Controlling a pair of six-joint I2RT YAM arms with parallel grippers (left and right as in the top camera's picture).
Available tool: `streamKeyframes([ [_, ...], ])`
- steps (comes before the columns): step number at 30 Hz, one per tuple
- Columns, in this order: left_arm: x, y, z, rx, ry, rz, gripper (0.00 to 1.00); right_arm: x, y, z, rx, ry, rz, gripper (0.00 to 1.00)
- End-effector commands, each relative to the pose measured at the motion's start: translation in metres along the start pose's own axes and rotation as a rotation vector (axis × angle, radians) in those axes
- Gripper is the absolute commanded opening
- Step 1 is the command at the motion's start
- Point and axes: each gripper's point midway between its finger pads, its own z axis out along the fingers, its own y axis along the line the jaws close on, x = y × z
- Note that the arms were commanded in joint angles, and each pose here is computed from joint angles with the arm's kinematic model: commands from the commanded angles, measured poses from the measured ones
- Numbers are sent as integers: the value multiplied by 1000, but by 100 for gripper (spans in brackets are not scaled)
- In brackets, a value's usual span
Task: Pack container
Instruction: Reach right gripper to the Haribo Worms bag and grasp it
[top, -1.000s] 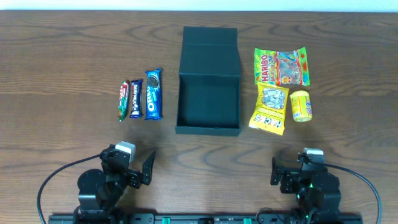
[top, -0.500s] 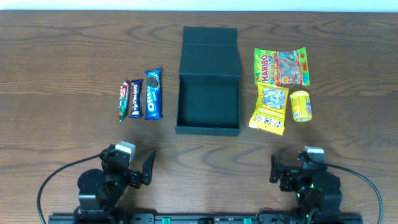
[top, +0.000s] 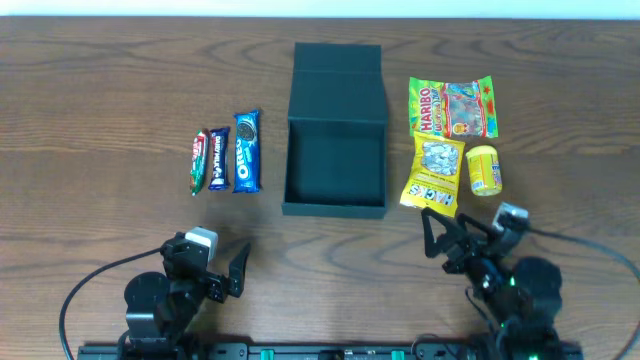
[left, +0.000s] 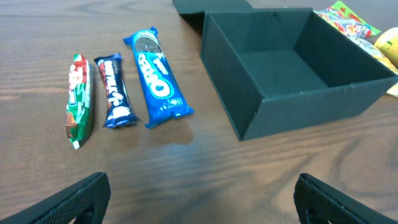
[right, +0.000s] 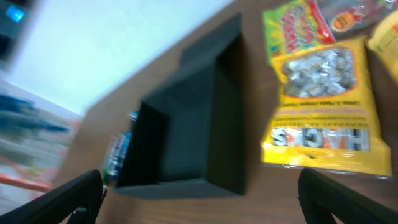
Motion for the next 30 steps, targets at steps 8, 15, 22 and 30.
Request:
streamKeyframes([
  [8,6,-1,2,9,11,-13,96,-132,-31,135,490,237,-330,99],
  [15,6,-1,2,10,11,-13,95,-121,-99,231,624,432,-280,99],
  [22,6,-1,2,10,11,-13,95,-74,-175,251,744,553,-227,99],
  [30,6,-1,2,9,11,-13,95,-45,-199,257,769,618,-213,18],
])
